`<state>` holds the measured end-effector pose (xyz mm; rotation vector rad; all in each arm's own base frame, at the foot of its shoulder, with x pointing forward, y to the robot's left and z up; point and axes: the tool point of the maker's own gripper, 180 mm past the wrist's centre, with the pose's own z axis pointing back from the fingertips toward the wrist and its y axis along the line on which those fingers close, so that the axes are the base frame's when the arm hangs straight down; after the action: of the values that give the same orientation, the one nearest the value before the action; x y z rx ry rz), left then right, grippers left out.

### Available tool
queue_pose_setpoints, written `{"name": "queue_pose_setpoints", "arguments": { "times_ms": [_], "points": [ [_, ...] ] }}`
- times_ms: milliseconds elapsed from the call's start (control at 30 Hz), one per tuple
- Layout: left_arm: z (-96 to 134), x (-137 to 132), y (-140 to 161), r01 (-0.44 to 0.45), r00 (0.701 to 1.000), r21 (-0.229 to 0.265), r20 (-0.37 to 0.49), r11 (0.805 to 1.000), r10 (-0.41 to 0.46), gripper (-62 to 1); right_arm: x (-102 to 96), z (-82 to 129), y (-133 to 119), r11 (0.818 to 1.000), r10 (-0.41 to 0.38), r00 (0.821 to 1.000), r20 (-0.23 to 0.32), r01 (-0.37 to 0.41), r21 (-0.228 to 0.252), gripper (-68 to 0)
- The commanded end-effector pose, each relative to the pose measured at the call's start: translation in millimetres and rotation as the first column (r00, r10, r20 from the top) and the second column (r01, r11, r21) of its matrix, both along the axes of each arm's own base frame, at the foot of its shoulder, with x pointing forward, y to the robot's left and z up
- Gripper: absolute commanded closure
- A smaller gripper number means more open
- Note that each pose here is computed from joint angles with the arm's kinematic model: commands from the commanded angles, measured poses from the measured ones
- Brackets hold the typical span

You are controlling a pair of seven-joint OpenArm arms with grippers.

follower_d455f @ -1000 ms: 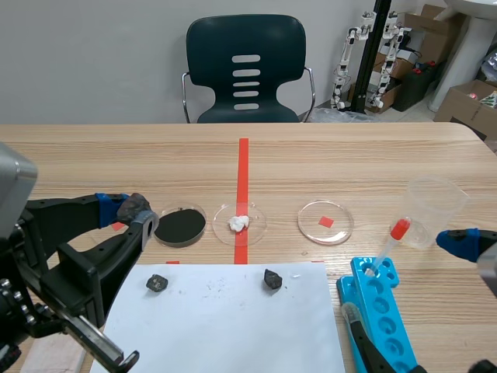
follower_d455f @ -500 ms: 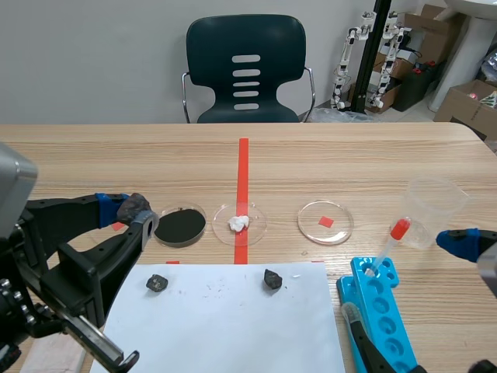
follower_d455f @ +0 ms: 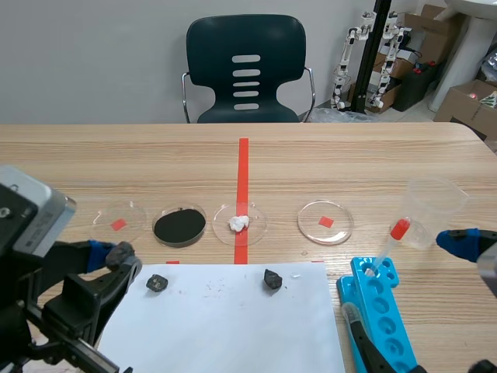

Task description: Rub the mineral on the streak plate below the first streak

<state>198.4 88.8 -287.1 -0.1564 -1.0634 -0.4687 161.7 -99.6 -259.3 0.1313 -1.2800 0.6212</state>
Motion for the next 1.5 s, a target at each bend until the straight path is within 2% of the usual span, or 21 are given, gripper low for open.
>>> {"name": "queue_pose_setpoints", "arguments": {
  "times_ms": [0,100,233,433,567,767,833,1033,1233,1467],
  "points": [
    [-1.6,4.0,3.7,-0.037,0.999,0.002,-0.037,0.999,0.038,-14.5,4.1,8.4,0.9,1.000,0.005,0.999,0.032,-0.005,0.010,-67.9],
    [-20.9,-0.5,18.4,-0.116,0.977,0.044,-0.176,0.992,0.122,-14.5,4.1,8.4,0.9,1.000,0.005,0.999,0.032,-0.005,0.010,-67.9],
    [-38.5,-9.0,33.1,-0.202,0.922,0.091,-0.318,0.975,0.221,-14.5,4.1,8.3,0.9,1.000,0.005,0.999,0.032,-0.005,0.010,-67.9],
    [-51.7,-19.2,52.5,-0.301,0.832,0.165,-0.435,0.939,0.343,-14.5,4.1,8.4,0.9,1.000,0.005,0.999,0.032,-0.005,0.010,-67.9],
    [-59.7,-31.8,64.3,-0.332,0.753,0.226,-0.521,0.916,0.402,-14.5,4.1,8.4,0.9,1.000,0.005,0.999,0.032,-0.005,0.010,-67.9],
    [-68.5,-41.9,72.8,-0.353,0.671,0.245,-0.606,0.903,0.427,-14.5,4.1,8.3,0.9,1.000,0.005,0.999,0.032,-0.005,0.010,-67.9],
    [-73.6,-42.0,78.2,-0.371,0.647,0.262,-0.616,0.891,0.450,-14.5,4.1,8.3,0.9,1.000,0.005,0.999,0.032,-0.005,0.010,-67.9],
    [-87.9,-41.1,85.7,-0.389,0.595,0.273,-0.654,0.880,0.466,-14.5,4.1,8.4,0.9,1.000,0.005,0.999,0.032,-0.005,0.010,-67.9],
    [-91.7,-37.3,89.0,-0.397,0.574,0.261,-0.678,0.880,0.459,-14.5,4.1,8.3,0.9,1.000,0.005,0.999,0.032,-0.005,0.010,-67.9],
    [-103.4,-42.7,100.2,-0.403,0.538,0.284,-0.695,0.870,0.476,-14.5,4.1,8.4,0.9,1.000,0.005,0.999,0.032,-0.005,0.010,-67.9]
  ]
}}
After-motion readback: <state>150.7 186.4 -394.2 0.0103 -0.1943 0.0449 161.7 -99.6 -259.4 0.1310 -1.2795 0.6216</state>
